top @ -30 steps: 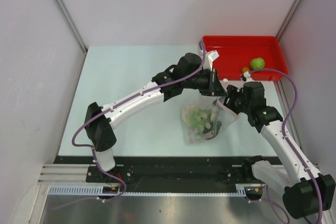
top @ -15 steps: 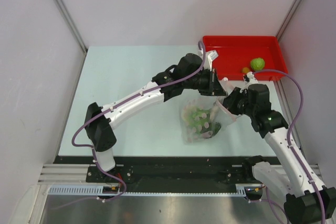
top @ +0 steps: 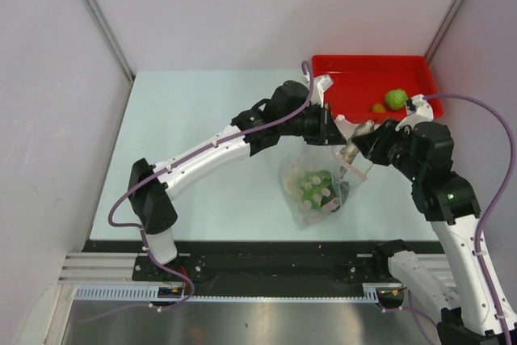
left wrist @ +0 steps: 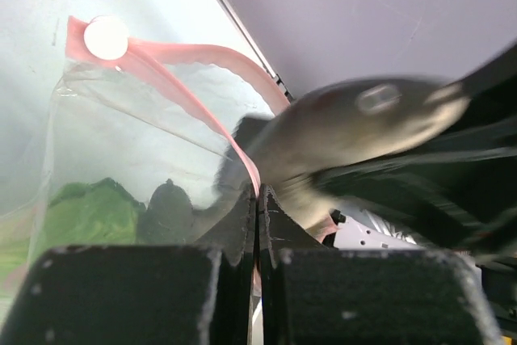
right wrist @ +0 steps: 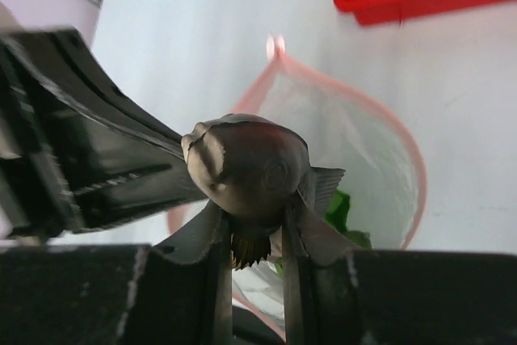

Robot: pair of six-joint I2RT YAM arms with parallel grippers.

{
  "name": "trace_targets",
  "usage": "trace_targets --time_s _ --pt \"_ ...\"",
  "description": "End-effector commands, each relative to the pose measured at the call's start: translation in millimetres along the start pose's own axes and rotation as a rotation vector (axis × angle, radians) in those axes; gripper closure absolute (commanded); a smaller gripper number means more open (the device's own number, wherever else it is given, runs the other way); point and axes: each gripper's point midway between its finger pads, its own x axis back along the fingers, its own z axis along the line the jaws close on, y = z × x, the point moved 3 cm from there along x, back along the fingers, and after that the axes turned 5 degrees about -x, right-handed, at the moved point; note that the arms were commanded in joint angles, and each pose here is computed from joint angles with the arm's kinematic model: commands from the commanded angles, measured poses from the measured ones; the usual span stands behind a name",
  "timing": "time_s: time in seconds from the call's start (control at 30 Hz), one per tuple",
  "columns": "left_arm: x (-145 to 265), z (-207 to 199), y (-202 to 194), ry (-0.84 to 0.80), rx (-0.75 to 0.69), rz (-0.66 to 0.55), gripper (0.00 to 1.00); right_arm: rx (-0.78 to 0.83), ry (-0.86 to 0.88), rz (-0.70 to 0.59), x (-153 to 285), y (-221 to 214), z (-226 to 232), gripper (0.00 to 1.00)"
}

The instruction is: Open the zip-top bag and remove the fake food

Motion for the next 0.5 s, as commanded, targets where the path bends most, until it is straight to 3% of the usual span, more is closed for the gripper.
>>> trace_targets --time_s 0.0,0.3,0.37,0.47 --pt "18 -11 9 -0.015 -0.055 -0.036 1.00 -0.002 0.020 -0.186 16 56 25 1.00" --pt "11 0 1 -0.001 -0.065 -0.009 1.00 -0.104 -0.064 -0.515 37 147 36 1.00" --pt "10 0 -1 -0.009 -0.070 0.001 1.00 -0.181 -0.142 -0.601 28 169 21 1.00" --pt "12 1 -6 -0.008 -0.078 0.025 1.00 -0.295 -0.184 -0.611 4 191 3 1.00"
